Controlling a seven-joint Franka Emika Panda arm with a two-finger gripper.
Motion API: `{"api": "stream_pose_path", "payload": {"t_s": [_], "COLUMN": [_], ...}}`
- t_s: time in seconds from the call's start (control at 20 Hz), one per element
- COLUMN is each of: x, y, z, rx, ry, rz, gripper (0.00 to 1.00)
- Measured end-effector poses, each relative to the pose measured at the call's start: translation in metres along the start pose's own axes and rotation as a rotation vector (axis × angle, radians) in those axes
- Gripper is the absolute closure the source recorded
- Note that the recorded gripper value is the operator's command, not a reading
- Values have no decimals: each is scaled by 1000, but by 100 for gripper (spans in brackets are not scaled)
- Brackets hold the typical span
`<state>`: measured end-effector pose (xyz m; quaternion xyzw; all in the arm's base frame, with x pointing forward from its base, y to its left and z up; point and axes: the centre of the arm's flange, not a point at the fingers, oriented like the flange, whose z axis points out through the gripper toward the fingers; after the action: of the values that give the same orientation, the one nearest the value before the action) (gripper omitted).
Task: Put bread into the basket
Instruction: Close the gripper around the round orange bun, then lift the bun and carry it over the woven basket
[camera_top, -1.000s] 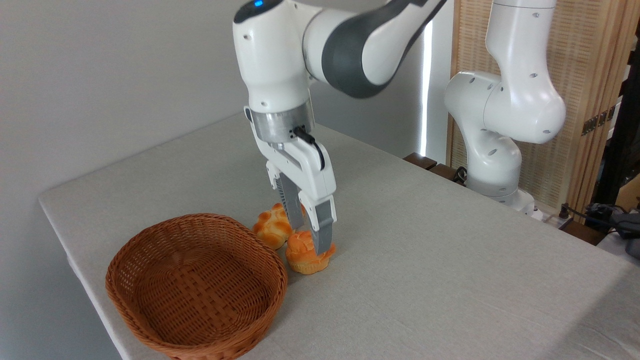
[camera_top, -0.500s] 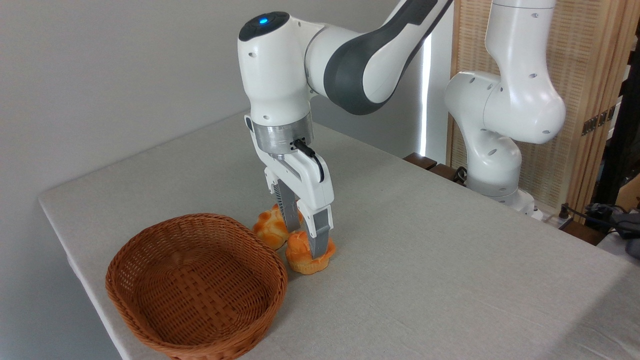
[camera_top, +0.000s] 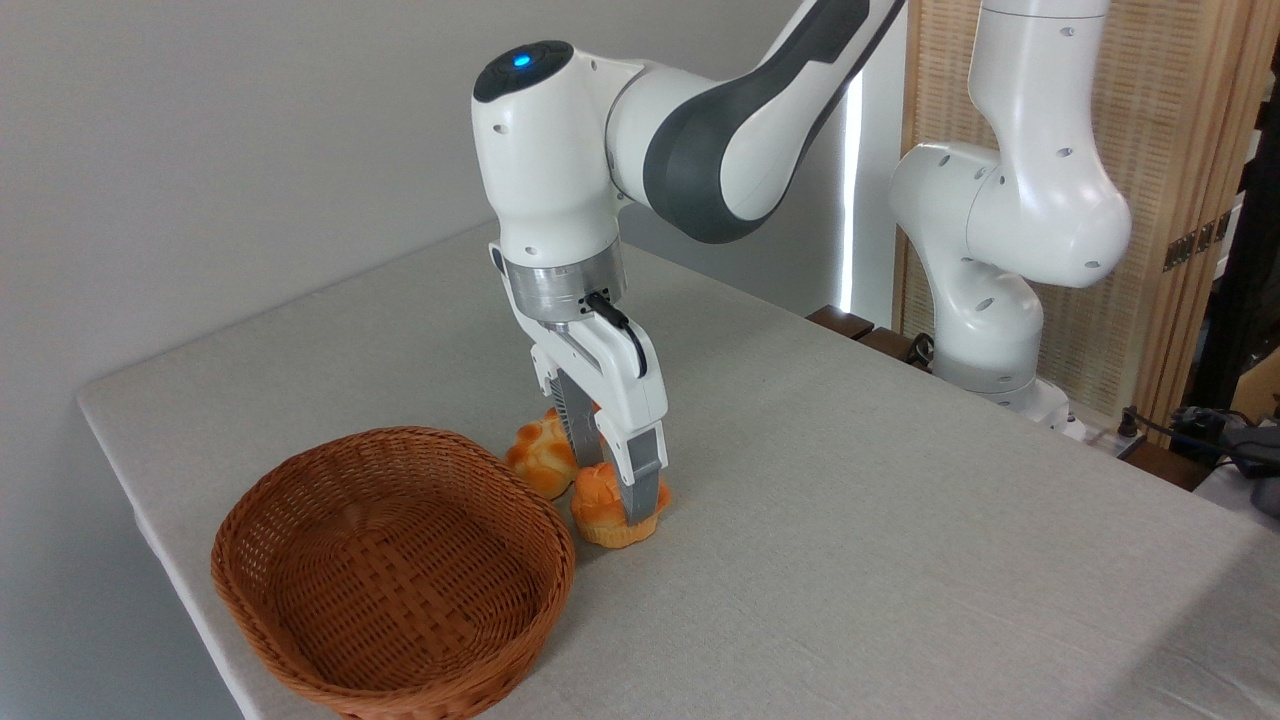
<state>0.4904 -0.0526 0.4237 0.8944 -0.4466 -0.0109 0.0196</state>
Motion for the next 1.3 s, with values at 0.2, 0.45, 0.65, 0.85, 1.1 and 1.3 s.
{"api": "stream_pose_path", "payload": {"t_s": [0.2,0.45,0.65,0.85,1.1,1.3], "x": [1,2,2,2,0,-2], "y": [-1,-2,-2,-2,-2,1], "z": [2,6,6,6,3,-8], "rx": [2,-2,-2,-2,0,7], "ry": [2,-2,-1,-1,0,5], "rz": [2,2,2,2,0,0], "gripper": [36,57,57,56,55,55]}}
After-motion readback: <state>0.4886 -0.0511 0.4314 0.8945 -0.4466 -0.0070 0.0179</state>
